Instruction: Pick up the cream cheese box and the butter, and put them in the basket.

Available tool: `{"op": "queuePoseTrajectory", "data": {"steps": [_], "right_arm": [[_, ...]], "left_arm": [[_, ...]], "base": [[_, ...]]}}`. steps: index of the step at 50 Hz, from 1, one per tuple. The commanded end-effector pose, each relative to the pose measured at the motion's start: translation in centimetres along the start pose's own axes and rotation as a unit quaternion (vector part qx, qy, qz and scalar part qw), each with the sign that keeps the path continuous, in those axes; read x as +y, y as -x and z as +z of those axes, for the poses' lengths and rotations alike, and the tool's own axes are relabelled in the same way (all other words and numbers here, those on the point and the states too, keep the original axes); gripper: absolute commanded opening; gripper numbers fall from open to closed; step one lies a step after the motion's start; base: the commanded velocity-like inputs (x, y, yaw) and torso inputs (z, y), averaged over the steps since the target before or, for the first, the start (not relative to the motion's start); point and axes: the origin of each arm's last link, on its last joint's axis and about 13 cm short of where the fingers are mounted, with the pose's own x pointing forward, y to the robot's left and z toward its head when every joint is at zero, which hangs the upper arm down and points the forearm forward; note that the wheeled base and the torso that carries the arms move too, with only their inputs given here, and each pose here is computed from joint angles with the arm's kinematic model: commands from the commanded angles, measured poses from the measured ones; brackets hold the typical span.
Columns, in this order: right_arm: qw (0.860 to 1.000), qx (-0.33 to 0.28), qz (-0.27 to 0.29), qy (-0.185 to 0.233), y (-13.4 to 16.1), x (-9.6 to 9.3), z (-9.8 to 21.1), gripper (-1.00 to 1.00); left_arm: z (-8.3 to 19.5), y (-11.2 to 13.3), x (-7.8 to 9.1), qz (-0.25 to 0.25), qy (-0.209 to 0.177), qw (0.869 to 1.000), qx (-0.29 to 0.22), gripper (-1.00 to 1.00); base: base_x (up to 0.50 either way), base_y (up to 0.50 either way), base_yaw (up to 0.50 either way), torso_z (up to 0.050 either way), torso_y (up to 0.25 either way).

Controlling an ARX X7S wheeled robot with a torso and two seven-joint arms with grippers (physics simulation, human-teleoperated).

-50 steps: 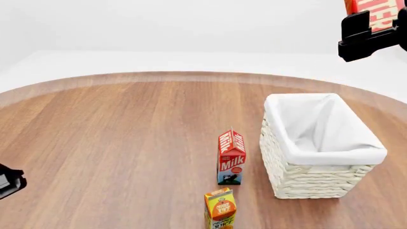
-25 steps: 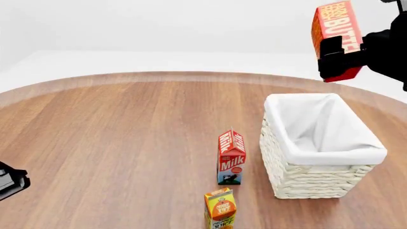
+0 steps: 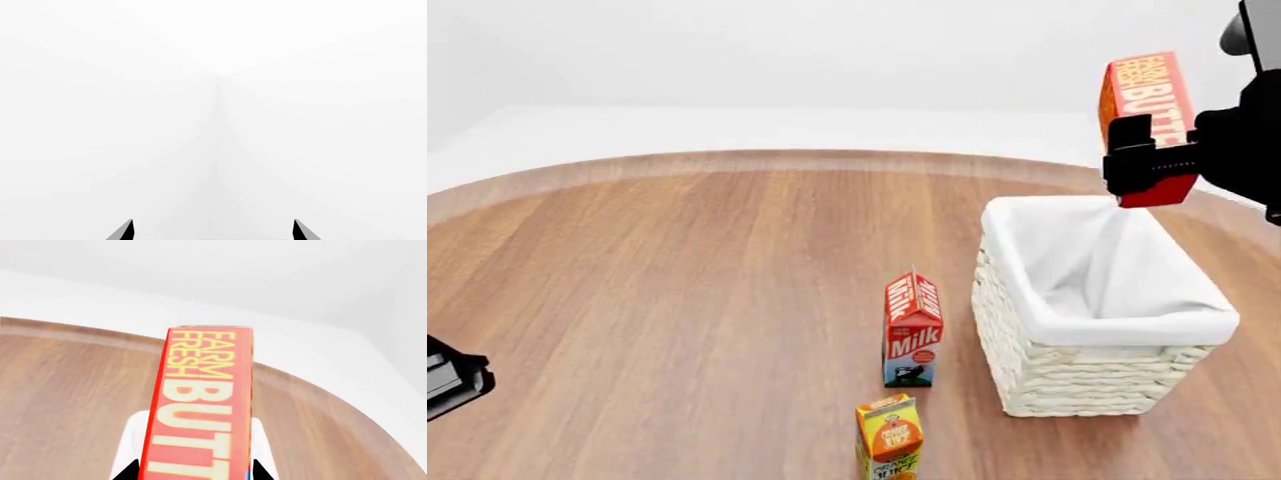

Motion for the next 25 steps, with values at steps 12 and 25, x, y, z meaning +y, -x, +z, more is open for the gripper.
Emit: {"op": "queuePoseTrajectory", "data": {"steps": [12, 25], "right_arm": [[1.0, -0.004, -0.016, 0.008, -1.4, -0.7, -1.1, -1.0], [1.0, 0.009, -0.015, 0.013, -3.6, 0.1, -1.5, -1.0]], "left_arm": [[-0.2, -0.1, 0.2, 0.001, -0.008, 1.0, 0.001, 1.0], [-0.3, 0.0, 0.2, 0.001, -0.008, 1.0, 0.002, 1.0]], "base": [[0.0, 0.0, 0.0, 0.001, 0.002], [0.0, 0.0, 0.0, 0.001, 0.002]]}}
